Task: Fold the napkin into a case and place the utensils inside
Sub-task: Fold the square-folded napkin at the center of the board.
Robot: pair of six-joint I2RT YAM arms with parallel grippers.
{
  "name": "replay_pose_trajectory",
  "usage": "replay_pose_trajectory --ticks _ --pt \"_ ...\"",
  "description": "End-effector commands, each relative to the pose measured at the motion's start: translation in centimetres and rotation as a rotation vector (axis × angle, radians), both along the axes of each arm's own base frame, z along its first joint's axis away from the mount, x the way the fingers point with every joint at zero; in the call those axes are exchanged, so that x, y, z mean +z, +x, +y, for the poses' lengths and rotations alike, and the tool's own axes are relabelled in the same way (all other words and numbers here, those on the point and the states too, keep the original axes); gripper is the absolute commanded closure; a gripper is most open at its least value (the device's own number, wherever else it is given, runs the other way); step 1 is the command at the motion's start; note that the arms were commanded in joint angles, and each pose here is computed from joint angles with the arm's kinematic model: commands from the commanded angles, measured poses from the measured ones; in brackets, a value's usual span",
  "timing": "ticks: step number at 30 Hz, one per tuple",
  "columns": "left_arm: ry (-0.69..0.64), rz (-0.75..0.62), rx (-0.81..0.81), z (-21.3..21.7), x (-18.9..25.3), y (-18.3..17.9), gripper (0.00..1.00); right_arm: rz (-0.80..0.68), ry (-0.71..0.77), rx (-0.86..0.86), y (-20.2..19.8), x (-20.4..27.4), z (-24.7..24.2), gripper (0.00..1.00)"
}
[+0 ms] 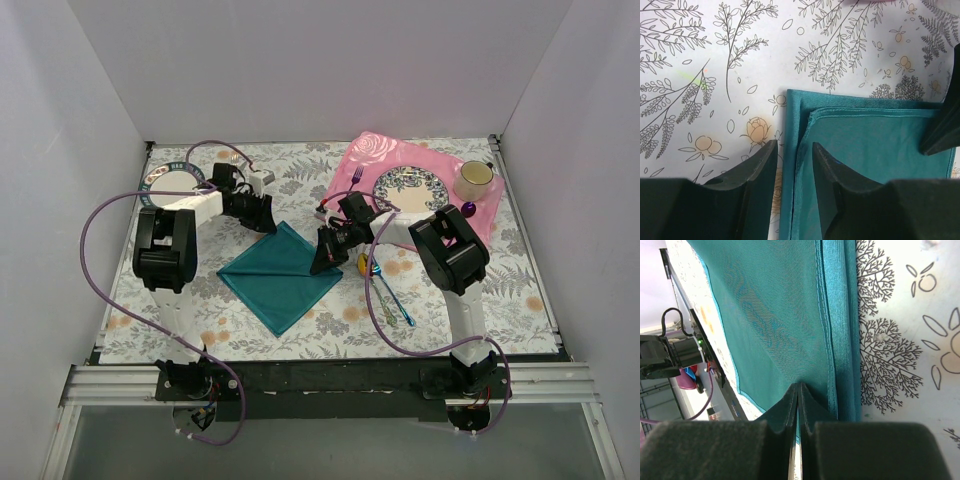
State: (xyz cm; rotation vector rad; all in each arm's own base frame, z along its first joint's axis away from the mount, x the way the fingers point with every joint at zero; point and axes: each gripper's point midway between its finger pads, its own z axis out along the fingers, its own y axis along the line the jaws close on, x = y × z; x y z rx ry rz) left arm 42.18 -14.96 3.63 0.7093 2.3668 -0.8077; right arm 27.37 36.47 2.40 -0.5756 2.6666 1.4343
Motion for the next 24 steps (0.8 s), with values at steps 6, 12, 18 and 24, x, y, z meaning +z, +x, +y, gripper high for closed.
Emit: replay_pose_trajectory --ticks 6,12,18,24 --pt "-0.027 -0.061 -0.007 -1.6 1.5 1.8 0.69 -0.007 -0.065 -0.014 0.0 -1.8 -0.8 0.94" --pt "-0.04 -0.062 -0.018 -2.7 1.8 1.9 0.76 -0.004 -0.065 -0.015 0.0 -1.8 -0.8 0.94" --pt "-0.042 -0.074 -0.022 -3.4 2.0 2.1 0.84 -0.007 -0.062 -0.011 -0.1 -1.8 -0.7 0.94" --pt "-0.017 -0.088 0.003 -3.0 2.0 2.5 0.74 -0.001 -0.063 -0.012 -0.2 -1.9 -0.7 0.94"
